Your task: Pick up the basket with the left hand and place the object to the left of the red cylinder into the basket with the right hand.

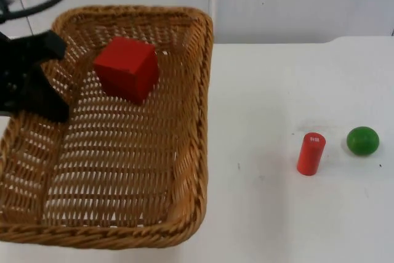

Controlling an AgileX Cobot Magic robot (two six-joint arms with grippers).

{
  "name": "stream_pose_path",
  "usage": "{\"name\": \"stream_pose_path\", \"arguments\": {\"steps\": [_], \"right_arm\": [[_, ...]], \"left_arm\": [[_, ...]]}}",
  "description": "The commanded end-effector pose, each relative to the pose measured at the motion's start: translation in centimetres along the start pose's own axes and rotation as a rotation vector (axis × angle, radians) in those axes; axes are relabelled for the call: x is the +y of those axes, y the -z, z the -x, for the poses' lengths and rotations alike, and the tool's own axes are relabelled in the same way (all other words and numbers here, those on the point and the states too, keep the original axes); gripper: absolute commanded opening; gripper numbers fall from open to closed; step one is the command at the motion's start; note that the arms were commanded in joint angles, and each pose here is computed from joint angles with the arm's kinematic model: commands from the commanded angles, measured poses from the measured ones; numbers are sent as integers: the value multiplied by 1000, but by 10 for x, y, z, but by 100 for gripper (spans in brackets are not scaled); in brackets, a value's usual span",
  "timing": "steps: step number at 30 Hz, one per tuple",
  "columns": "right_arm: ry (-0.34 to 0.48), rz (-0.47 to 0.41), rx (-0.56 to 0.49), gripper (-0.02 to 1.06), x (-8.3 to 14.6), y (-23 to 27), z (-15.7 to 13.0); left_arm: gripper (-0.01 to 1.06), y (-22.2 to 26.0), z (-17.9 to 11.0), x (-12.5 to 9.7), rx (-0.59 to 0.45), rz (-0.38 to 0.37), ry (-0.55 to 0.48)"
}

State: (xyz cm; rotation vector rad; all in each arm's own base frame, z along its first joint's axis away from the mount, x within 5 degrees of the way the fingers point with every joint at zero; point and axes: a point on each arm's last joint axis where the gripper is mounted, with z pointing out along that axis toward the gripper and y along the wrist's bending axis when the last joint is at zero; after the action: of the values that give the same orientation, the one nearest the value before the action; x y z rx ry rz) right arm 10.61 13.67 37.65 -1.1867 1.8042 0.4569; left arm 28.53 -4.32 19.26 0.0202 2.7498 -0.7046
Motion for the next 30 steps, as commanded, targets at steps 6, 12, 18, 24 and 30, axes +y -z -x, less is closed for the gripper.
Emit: {"name": "stream_pose_path", "arguments": {"steps": [6,12,18,24,30], "right_arm": [[-1,-10,-1,81,-1,1,-1],[4,-12,-1,81,-1,1,-1],[18,-13,0,81,-1,1,-1],[21,-13,0,81,-1,1,-1],[17,-12,-7,81,-1,1,0]], "left_arm": [[0,-24,33,9,3,-30,32],[0,-43,58,15,37,-54,20],[0,-58,79,20,46,-68,3],[0,-71,95,32,77,-54,-32],[0,-73,104,63,66,-51,33]]}}
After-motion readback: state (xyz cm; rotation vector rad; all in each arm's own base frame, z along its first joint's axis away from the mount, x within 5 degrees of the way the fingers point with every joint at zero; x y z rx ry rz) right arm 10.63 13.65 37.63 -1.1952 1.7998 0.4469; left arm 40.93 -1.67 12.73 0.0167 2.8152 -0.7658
